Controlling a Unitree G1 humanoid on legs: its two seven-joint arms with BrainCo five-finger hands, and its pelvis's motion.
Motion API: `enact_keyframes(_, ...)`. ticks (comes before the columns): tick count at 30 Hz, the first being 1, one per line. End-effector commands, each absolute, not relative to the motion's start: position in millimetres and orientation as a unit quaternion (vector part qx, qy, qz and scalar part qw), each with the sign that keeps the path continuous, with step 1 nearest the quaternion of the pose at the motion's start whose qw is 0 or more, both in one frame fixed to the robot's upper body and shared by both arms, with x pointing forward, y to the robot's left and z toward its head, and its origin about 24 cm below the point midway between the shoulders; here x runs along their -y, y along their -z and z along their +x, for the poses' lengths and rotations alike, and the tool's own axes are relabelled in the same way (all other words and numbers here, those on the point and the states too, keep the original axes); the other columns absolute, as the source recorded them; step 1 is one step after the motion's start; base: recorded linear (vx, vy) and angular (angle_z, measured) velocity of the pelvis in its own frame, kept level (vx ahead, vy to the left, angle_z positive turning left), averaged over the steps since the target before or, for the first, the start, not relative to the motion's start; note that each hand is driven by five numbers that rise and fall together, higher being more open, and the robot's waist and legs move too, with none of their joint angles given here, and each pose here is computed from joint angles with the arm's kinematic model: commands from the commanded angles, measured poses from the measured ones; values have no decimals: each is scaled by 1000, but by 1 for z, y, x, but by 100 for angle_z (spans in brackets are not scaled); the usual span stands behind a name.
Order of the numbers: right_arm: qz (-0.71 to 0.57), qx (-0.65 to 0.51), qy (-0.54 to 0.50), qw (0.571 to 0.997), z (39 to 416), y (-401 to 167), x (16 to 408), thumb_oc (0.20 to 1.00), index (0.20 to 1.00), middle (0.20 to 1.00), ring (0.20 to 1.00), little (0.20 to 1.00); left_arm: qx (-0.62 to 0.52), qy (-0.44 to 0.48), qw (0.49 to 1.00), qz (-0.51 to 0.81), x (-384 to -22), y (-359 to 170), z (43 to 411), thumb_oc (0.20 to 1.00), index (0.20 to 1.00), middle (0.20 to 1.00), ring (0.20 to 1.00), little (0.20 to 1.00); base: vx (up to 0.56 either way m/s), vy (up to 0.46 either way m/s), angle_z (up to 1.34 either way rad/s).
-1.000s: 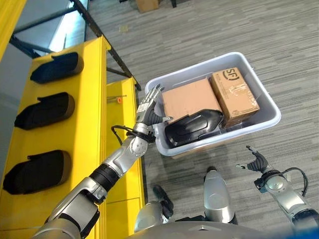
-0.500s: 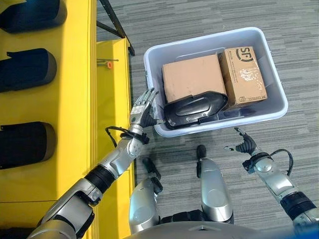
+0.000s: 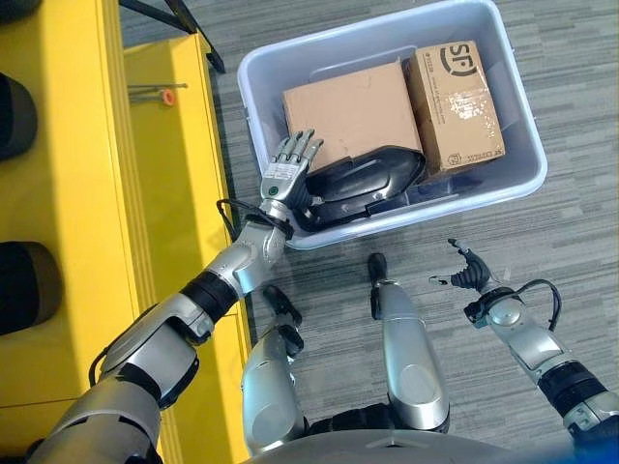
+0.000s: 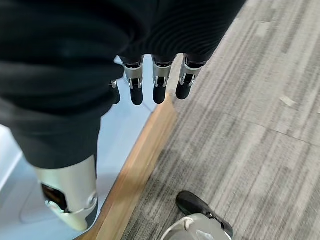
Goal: Move parts from the plastic box to the shelf.
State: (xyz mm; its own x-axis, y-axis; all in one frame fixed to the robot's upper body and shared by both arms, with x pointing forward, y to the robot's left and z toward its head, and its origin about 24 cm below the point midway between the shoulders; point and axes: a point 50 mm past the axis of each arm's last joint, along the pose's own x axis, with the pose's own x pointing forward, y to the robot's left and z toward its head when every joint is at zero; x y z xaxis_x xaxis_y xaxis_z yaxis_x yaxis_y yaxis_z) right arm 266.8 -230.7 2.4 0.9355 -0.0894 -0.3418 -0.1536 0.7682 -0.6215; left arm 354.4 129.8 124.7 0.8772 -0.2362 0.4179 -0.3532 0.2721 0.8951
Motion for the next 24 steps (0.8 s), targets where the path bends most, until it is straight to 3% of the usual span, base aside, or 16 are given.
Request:
enact_keyframes(1, -327, -156, 0, 932, 271, -12, 230, 1000, 1000, 1000, 1000, 1000, 242, -57, 745, 620, -137, -128, 357, 1000, 1000, 1000, 1000, 1000, 0, 0, 0)
enact_keyframes(16, -303, -150, 14, 941, 272, -13, 231, 1000, 1000, 1000, 1000, 1000, 174, -163, 714, 659, -158, -143, 383, 1000, 1000, 1000, 1000, 1000, -12, -12, -2)
enact_keyframes(18, -302, -148, 20, 942, 272, -14, 232, 1000, 1000, 1000, 1000, 1000, 129, -200, 745, 623, -169, -134, 386, 1000, 1000, 1000, 1000, 1000, -29, -1, -4)
enact_keyframes(24, -301, -149, 26, 941, 270, -12, 237, 1000, 1000, 1000, 1000, 1000, 147, -233, 722, 635, -177, -151, 391, 1000, 1000, 1000, 1000, 1000, -38, -8, -9)
